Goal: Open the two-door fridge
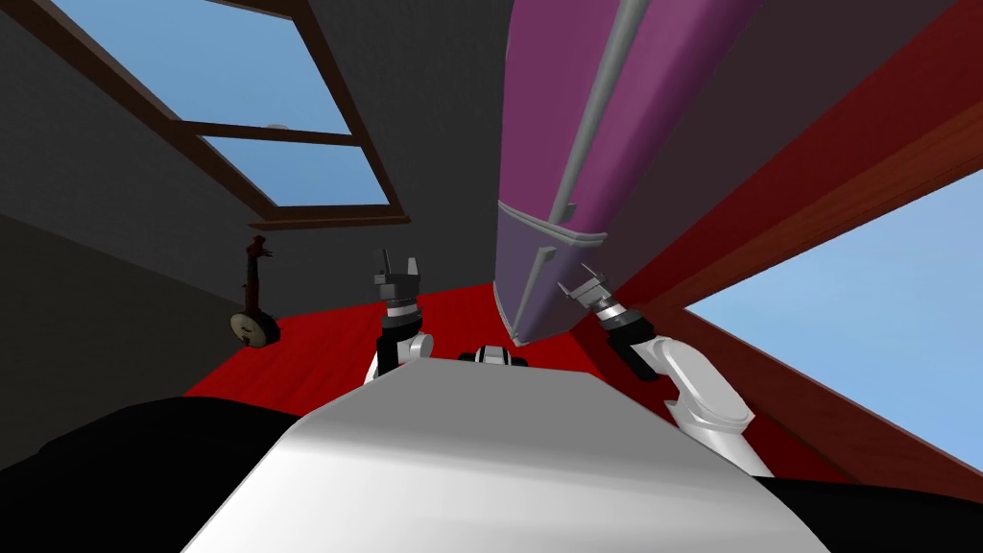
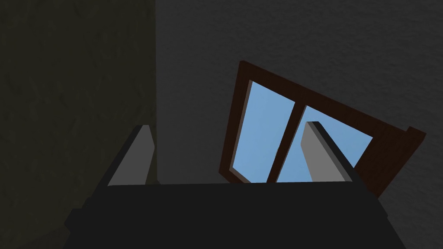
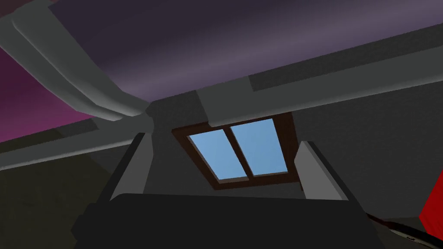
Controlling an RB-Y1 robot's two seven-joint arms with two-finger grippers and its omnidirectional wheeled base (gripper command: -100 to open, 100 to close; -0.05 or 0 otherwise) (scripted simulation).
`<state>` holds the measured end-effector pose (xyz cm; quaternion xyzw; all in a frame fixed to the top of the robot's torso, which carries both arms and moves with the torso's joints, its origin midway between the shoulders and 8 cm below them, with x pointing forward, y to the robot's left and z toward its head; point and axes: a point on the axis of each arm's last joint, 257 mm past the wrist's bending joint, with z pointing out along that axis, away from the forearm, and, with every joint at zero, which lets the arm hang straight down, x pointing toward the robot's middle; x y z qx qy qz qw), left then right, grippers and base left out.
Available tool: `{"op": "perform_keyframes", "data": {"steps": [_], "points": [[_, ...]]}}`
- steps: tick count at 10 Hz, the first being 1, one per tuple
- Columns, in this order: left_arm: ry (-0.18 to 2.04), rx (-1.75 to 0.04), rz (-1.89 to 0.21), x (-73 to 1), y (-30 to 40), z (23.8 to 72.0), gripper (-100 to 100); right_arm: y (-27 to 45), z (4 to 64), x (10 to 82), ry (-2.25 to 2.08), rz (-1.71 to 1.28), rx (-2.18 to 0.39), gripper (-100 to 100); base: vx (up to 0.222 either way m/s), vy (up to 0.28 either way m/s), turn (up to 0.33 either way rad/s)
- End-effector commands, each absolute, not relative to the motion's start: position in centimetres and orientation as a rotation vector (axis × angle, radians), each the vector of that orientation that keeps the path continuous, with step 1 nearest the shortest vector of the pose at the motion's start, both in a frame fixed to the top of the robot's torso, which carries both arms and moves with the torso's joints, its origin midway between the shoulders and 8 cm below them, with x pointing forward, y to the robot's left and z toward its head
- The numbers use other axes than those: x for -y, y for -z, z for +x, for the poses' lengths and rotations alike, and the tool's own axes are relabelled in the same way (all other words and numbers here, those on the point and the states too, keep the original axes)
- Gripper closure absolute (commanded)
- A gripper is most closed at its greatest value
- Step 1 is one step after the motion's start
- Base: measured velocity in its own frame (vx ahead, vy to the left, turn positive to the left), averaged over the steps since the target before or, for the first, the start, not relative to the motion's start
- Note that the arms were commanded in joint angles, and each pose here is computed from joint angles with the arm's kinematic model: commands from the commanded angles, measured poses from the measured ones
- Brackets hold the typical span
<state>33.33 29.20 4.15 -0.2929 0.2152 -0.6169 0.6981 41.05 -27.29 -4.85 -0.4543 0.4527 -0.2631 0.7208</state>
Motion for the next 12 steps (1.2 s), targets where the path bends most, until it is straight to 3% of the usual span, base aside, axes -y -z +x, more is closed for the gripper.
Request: {"op": "perform_keyframes", "data": {"steps": [1, 10, 11, 12], "points": [[1.375, -0.48, -0.653, -29.2, -4.2, 33.3, 0, 5.0, 41.6, 27.8, 0.689, -1.086, -0.958, -100, 0.067, 0.057, 0.049], [1.375, -0.48, -0.653, -29.2, -4.1, 33.3, 0, 4.9, 42.6, 29.2, 0.885, -1.244, -0.862, -100, 0.071, 0.052, 0.015], [1.375, -0.48, -0.653, -29.2, -4.2, 33.3, 0, 4.8, 42.6, 29.2, 0.884, -1.243, -0.862, 100, 0.006, 0.001, -0.012], [1.375, -0.48, -0.653, -29.2, -4.2, 33.3, 0, 4.5, 42.8, 30.4, 0.911, -1.23, -0.877, 100, 0.003, 0.168, -0.065]]}}
